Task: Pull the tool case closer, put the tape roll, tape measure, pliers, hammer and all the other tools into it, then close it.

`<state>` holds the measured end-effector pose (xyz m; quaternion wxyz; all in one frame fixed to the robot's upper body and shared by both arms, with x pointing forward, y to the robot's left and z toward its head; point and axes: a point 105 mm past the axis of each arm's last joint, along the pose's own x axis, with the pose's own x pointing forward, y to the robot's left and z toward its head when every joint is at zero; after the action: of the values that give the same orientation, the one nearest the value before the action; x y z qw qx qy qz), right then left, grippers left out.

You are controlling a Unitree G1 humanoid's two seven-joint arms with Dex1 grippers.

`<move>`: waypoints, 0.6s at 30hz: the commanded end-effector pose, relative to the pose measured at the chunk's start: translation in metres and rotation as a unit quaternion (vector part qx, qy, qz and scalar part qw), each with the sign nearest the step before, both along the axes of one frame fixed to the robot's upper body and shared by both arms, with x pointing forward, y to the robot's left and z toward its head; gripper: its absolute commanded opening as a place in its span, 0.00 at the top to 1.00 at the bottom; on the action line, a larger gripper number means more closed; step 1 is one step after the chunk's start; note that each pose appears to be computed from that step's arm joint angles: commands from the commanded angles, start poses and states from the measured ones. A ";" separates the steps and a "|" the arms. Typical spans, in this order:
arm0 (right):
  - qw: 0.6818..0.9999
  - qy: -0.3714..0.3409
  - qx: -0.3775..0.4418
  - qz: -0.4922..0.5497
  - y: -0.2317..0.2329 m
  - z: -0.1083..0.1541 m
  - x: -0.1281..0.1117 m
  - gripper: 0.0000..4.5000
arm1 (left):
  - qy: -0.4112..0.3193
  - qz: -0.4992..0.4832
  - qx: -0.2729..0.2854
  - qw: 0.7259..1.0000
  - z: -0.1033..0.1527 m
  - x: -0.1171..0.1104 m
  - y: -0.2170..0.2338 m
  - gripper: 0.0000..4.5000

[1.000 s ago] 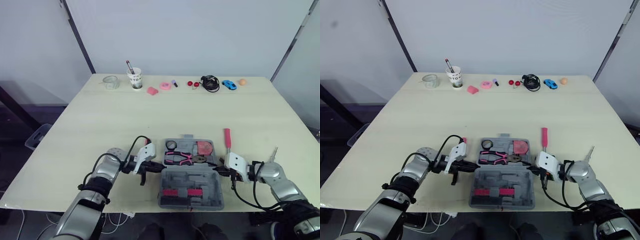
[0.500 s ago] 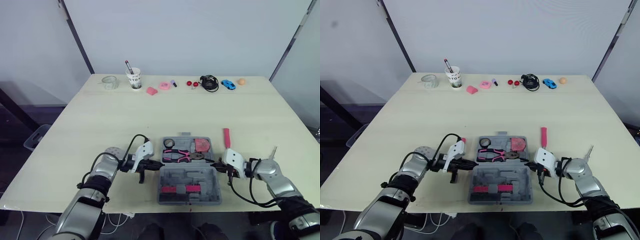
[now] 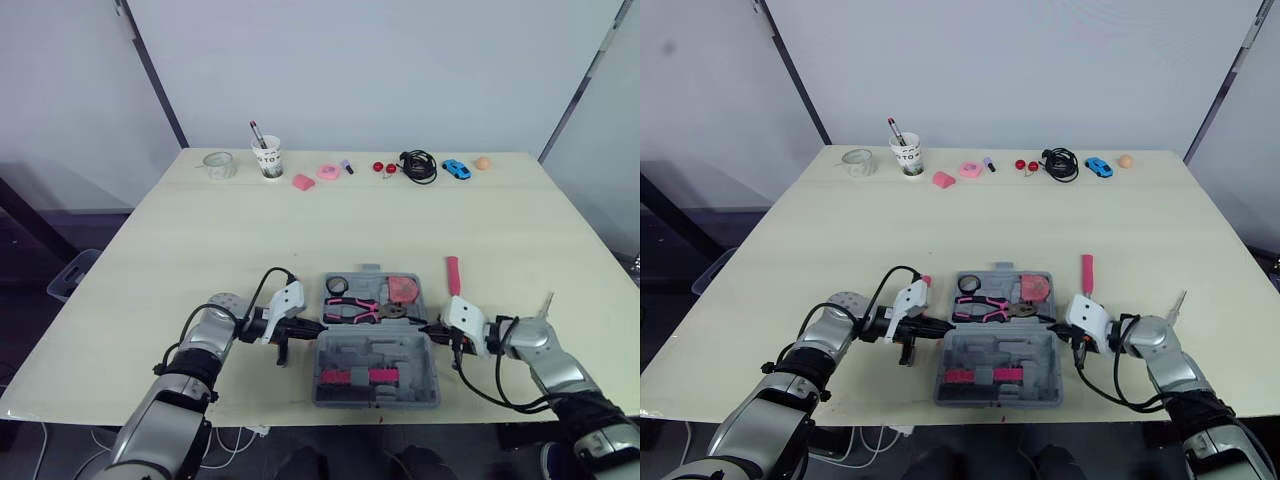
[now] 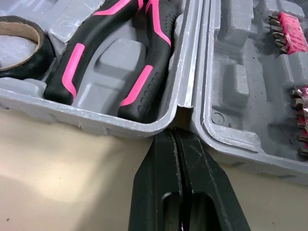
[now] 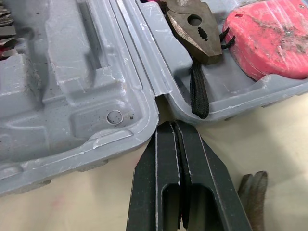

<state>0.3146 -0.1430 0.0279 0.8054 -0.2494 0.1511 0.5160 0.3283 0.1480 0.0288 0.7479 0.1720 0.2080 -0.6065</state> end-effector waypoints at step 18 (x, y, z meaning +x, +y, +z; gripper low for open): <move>0.998 -0.056 0.026 0.021 0.018 0.022 0.012 1.00 | -0.006 -0.002 0.012 1.000 -0.002 0.000 0.001 0.99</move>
<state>0.3202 -0.1409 0.0273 0.8094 -0.2562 0.1429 0.5087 0.3283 0.1497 0.0288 0.7481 0.1740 0.2097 -0.6050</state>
